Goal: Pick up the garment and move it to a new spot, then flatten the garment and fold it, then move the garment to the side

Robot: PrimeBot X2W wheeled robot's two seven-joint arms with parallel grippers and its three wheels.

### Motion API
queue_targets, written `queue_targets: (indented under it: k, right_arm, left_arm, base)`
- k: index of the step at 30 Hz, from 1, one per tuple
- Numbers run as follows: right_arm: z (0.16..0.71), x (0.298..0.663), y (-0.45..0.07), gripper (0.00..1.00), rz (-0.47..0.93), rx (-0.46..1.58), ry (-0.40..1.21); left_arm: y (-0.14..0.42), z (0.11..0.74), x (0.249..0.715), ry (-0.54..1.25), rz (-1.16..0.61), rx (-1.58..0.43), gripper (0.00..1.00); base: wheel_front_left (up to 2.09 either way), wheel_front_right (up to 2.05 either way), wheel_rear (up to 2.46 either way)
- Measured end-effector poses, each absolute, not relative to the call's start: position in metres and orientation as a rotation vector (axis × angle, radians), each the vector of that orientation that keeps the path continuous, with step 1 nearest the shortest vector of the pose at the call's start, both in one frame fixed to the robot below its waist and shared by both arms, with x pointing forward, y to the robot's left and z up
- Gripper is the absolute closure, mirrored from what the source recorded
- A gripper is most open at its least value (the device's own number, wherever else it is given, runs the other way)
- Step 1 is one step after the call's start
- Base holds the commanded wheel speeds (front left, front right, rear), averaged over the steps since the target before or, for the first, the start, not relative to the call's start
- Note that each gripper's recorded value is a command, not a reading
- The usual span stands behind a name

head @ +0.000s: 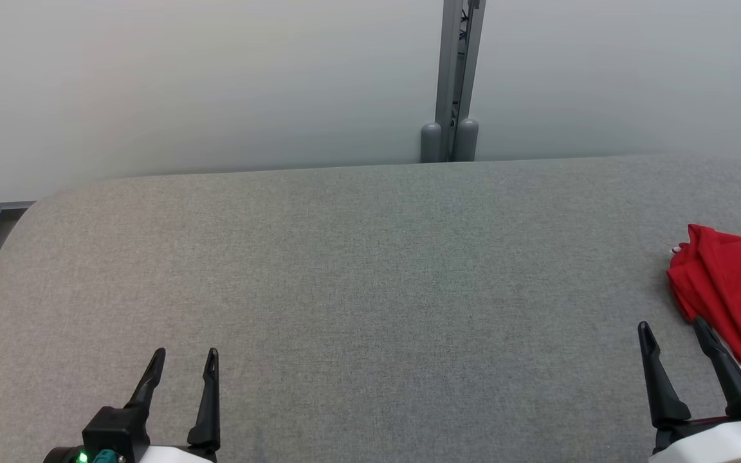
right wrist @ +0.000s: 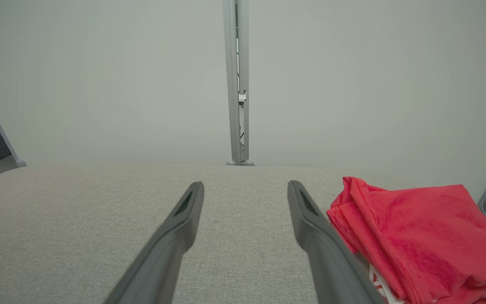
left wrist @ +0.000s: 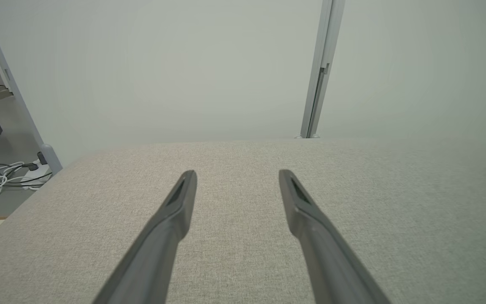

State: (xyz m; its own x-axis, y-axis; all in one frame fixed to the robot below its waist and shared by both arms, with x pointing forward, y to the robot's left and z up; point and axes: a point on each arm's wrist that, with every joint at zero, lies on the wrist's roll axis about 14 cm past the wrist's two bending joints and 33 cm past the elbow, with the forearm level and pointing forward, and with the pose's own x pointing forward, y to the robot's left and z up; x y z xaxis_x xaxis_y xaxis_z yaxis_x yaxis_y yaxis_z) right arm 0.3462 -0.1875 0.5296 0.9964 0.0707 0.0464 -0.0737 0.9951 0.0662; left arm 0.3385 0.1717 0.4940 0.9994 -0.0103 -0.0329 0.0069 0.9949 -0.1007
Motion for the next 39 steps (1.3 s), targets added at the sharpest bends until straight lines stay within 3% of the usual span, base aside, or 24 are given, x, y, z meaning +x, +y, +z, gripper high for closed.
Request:
queue_targets:
  k: [27,28,39]
  right_arm:
    - [0.531,0.342,-0.188,0.00,0.058,0.050,-0.049]
    - [0.531,0.342,-0.188,1.00,0.058,0.051,-0.048]
    - [0.504,0.336,-0.184,1.00,0.047,0.175,0.035]
  left_arm:
    - [0.174,0.491,0.340,0.036,-0.018,-0.076,0.00]
    - [0.174,0.490,0.339,0.039,-0.017,-0.076,1.00]
    - [0.170,0.458,0.326,0.158,0.007,-0.189,1.00]
  base:
    - [0.00,0.00,0.00]
    - [0.00,0.00,0.00]
    - [0.00,0.00,0.00]
